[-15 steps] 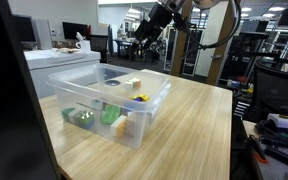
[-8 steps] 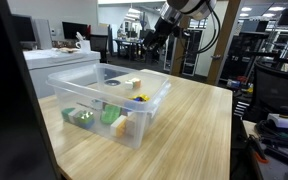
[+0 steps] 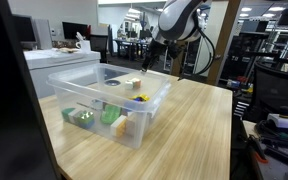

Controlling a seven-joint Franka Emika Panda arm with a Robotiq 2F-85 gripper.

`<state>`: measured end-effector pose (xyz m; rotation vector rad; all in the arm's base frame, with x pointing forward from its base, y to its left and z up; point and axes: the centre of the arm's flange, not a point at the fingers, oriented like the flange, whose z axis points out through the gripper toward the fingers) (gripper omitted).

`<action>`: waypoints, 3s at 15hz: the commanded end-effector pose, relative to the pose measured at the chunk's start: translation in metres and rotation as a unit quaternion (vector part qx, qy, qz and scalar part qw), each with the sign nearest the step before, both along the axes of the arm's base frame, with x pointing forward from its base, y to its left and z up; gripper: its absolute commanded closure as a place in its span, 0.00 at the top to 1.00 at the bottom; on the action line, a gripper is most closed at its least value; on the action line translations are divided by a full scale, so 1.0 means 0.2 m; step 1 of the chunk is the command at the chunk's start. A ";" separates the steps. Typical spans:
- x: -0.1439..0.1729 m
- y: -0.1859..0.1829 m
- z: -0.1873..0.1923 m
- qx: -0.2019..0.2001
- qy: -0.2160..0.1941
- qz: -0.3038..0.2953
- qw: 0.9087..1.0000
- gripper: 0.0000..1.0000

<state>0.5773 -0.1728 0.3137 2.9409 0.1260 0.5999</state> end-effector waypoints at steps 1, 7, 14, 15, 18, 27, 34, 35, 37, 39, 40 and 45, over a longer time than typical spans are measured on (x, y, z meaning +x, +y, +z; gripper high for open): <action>0.03 0.03 -0.11 -0.054 -0.001 0.062 0.997 1.00; 0.07 0.11 -0.22 -0.110 -0.016 0.138 0.984 1.00; 0.16 0.18 -0.28 -0.117 -0.037 0.161 0.979 1.00; 0.18 0.20 -0.28 -0.114 -0.041 0.160 0.980 1.00; 0.24 0.26 -0.30 -0.097 -0.036 0.137 0.985 1.00; 0.43 0.35 -0.33 -0.062 -0.009 0.050 0.997 1.00; 0.50 0.29 -0.36 -0.092 -0.039 0.069 0.993 1.00; 0.51 0.28 -0.35 -0.095 -0.042 0.070 0.992 1.00; 0.49 0.26 -0.38 -0.090 -0.040 0.068 0.993 1.00; 0.48 0.28 -0.41 -0.083 -0.034 0.069 0.994 1.00; 0.47 0.29 -0.42 -0.080 -0.031 0.070 0.994 1.00; 0.45 0.32 -0.49 -0.068 -0.015 0.069 0.995 1.00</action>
